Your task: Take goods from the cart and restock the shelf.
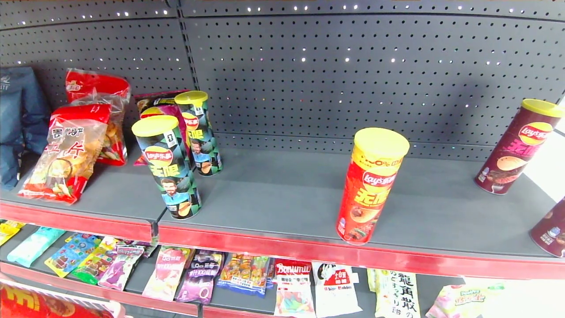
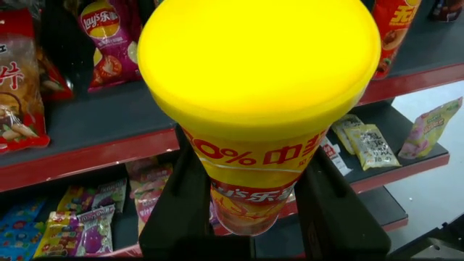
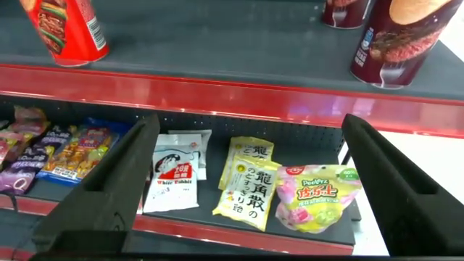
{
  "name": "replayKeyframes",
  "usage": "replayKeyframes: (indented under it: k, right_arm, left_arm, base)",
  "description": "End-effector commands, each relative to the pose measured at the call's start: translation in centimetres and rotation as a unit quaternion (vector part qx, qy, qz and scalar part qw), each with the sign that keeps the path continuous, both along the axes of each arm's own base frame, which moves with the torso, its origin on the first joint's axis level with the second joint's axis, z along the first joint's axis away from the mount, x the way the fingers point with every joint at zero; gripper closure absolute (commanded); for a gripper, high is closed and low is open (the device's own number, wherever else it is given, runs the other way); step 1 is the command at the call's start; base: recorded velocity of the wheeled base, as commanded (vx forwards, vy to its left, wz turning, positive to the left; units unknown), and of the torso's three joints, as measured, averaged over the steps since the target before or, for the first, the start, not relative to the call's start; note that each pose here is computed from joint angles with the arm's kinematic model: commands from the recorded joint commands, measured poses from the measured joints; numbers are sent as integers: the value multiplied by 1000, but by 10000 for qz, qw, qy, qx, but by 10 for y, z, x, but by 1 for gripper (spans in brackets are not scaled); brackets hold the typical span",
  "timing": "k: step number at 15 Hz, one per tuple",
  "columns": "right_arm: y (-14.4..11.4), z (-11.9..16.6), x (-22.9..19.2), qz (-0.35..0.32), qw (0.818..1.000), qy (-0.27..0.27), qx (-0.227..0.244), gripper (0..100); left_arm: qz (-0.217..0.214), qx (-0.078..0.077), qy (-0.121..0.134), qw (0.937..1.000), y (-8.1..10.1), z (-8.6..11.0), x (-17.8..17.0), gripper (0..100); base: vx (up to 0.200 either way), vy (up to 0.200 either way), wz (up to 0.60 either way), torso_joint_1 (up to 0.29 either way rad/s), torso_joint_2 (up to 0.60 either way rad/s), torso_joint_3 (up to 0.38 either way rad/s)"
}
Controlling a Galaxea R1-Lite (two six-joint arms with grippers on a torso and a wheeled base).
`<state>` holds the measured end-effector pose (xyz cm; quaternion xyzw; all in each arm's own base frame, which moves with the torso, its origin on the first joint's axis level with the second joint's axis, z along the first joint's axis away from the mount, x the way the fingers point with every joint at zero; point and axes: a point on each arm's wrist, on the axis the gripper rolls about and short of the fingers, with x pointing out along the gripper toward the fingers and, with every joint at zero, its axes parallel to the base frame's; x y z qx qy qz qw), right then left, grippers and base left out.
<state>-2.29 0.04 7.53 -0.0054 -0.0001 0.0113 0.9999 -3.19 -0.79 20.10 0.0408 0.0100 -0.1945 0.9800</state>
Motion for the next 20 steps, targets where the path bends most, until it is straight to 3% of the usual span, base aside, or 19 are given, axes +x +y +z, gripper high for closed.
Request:
replayKeyframes:
  k: [1, 11, 14, 20]
  right_arm:
    - [0, 0, 0, 2, 10000, 8, 1, 0]
    - [0, 0, 0, 10, 10000, 8, -7, 0]
    - [0, 0, 0, 10, 10000, 8, -7, 0]
    - [0, 0, 0, 10, 10000, 8, 8, 0]
  left_arm:
    - [-5, 1, 1, 10000, 0, 0, 0, 100]
    - [-34, -35, 85, 10000, 0, -2, 2, 100]
    - [-3, -33, 130, 9999, 0, -1, 4, 100]
    - [-17, -29, 598, 9982, -1, 9, 39, 100]
  base:
    - [0, 0, 0, 0, 0, 0]
    - [0, 0, -540, 2, 1, 4]
    - [0, 0, 0, 0, 0, 0]
    - [0, 0, 0, 0, 0, 0]
